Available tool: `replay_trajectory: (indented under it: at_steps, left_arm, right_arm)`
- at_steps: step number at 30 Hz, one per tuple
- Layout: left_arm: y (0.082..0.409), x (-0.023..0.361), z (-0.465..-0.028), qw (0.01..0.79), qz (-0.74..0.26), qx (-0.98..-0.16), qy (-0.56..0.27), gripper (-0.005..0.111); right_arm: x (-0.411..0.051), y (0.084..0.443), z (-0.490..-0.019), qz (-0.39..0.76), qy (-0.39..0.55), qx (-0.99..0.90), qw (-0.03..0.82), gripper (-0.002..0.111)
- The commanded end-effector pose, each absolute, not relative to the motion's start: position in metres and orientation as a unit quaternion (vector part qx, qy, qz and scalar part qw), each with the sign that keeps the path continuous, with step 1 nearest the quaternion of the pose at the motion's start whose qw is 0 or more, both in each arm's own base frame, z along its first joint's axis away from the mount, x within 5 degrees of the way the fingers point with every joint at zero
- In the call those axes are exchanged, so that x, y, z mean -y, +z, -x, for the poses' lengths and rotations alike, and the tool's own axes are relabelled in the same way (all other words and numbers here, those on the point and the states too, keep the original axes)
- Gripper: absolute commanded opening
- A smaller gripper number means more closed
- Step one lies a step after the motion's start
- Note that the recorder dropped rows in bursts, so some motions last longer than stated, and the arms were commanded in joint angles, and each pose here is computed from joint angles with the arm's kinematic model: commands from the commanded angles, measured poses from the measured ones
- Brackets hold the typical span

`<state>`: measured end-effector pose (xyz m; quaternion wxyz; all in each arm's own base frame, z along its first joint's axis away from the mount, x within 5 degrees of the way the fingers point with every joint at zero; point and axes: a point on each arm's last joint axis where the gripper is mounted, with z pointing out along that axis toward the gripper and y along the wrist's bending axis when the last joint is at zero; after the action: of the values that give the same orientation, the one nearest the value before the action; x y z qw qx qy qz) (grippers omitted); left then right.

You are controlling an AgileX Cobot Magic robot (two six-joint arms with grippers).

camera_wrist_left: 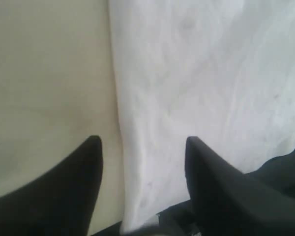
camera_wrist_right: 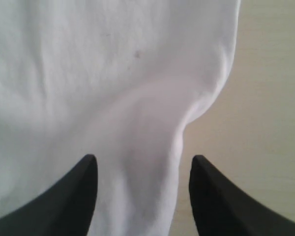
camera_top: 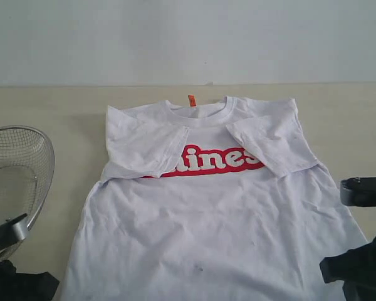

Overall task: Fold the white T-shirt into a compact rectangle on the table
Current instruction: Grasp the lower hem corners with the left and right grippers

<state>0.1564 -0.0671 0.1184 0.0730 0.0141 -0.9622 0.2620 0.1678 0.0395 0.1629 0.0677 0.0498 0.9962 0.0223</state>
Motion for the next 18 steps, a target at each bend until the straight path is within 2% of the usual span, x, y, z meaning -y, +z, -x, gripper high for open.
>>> replay_trajectory:
  at_steps: [1, 7, 11, 14, 18]
  left_arm:
    - [0.113, 0.073, -0.155, 0.095, 0.000, 0.959, 0.267, 0.049]
    - [0.095, 0.075, -0.155, 0.131, -0.006, 0.956, 0.263, 0.048]
    - [0.085, 0.076, -0.155, 0.142, -0.005, 0.953, 0.267, 0.037]
    - [0.085, 0.077, -0.156, 0.135, 0.001, 0.952, 0.276, 0.019]
    - [0.085, 0.078, -0.157, 0.129, 0.003, 0.951, 0.282, 0.017]
  right_arm:
    - [-0.039, 0.163, -0.168, -0.050, 0.021, -0.996, 0.072, 0.050]
    - [-0.038, 0.163, -0.166, -0.043, 0.010, -0.997, 0.063, 0.050]
    - [-0.037, 0.156, -0.164, -0.055, 0.009, -0.996, 0.067, 0.050]
    - [-0.036, 0.143, -0.164, -0.053, 0.000, -0.998, 0.038, 0.050]
    - [-0.038, 0.129, -0.169, -0.053, -0.005, -0.998, 0.018, 0.050]
